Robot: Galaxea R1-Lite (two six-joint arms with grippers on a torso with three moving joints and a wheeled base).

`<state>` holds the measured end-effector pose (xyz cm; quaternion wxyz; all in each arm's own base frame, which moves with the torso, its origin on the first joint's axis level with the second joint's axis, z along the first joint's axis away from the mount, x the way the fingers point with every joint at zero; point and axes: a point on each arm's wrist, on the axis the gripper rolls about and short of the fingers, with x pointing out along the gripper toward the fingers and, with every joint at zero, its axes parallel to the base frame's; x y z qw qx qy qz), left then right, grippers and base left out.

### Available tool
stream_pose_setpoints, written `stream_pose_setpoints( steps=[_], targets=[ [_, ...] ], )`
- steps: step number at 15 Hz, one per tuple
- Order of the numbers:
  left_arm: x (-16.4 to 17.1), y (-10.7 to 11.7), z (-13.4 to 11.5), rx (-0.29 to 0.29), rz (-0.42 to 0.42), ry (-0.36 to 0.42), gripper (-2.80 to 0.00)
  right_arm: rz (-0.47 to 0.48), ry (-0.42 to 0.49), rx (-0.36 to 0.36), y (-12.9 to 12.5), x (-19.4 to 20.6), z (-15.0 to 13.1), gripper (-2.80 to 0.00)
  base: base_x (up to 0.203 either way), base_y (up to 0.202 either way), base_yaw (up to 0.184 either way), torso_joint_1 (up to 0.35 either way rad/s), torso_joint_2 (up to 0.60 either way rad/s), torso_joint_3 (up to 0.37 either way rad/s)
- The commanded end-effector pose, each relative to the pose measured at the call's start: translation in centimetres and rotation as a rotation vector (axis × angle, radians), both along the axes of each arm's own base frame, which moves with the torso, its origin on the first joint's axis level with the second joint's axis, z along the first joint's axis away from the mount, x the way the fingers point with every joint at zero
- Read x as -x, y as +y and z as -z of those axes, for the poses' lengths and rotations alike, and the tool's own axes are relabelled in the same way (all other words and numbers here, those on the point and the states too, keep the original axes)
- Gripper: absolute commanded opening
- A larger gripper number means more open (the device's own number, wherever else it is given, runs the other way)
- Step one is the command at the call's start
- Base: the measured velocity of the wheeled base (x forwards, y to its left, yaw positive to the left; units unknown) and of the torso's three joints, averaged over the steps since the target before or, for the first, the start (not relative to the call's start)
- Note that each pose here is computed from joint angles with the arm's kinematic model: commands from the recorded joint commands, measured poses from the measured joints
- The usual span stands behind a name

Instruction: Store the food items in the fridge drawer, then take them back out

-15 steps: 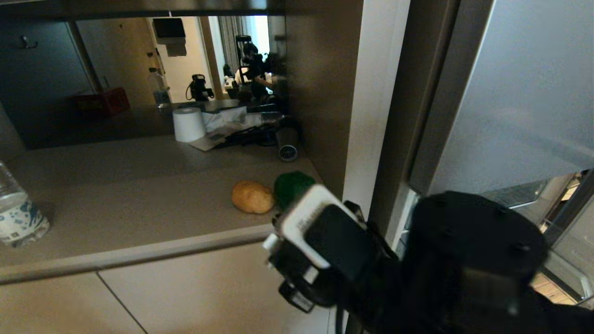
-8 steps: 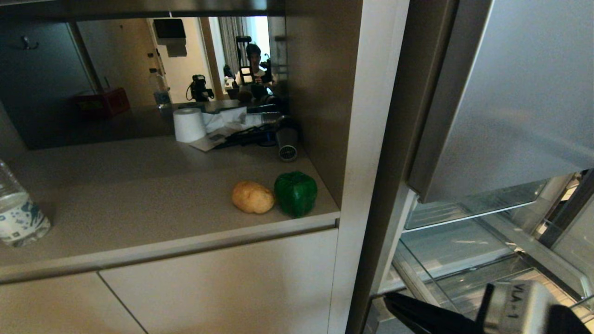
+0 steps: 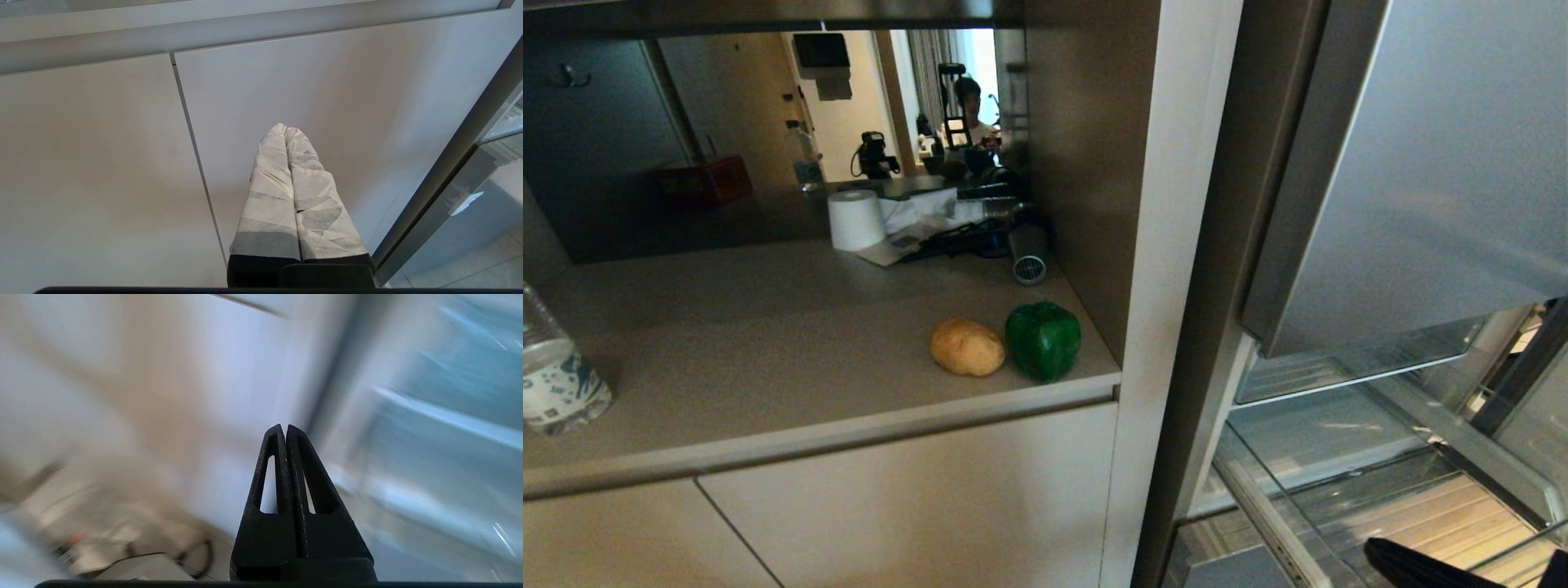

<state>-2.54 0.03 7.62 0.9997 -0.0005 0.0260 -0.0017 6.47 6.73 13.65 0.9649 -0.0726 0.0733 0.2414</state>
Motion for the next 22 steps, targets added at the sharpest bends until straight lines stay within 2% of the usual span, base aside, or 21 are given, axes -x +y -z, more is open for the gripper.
stream_pose_setpoints(
  steps=[1,2,4,7,9,11,14,17,22],
  targets=[
    [0.0,0.0,0.0,0.0,0.0,0.0,-2.8,0.141,0.003,-0.016,-2.5,0.9,0.4,-2.8,0.0,0.0,0.0,0.0,0.0,0.0],
    [0.0,0.0,0.0,0.0,0.0,0.0,-2.8,0.222,0.025,-0.018,-3.6,1.5,0.8,-2.8,0.0,0.0,0.0,0.0,0.0,0.0],
    [0.0,0.0,0.0,0.0,0.0,0.0,-2.8,0.34,0.061,-0.074,-5.4,3.0,1.5,-2.8,0.0,0.0,0.0,0.0,0.0,0.0],
    [0.0,0.0,0.0,0.0,0.0,0.0,-2.8,0.628,0.143,-0.181,-6.8,4.0,2.4,-2.8,0.0,0.0,0.0,0.0,0.0,0.0],
    [0.0,0.0,0.0,0.0,0.0,-0.001,-2.8,0.817,0.247,-0.215,-7.0,3.1,2.7,-2.8,0.0,0.0,0.0,0.0,0.0,0.0],
    [0.0,0.0,0.0,0.0,0.0,0.0,-2.8,0.953,0.372,-0.265,-7.5,1.3,2.9,-2.8,0.0,0.0,0.0,0.0,0.0,0.0],
    [0.0,0.0,0.0,0.0,0.0,0.0,-2.8,1.158,0.461,-0.381,-9.8,-0.9,3.2,-2.8,0.0,0.0,0.0,0.0,0.0,0.0],
    [0.0,0.0,0.0,0.0,0.0,0.0,-2.8,1.29,0.501,-0.477,-13.1,-2.2,3.8,-2.8,0.0,0.0,0.0,0.0,0.0,0.0],
    [0.0,0.0,0.0,0.0,0.0,0.0,-2.8,1.373,0.577,-0.558,-18.7,-3.0,5.9,-2.8,0.0,0.0,0.0,0.0,0.0,0.0]
  ],
)
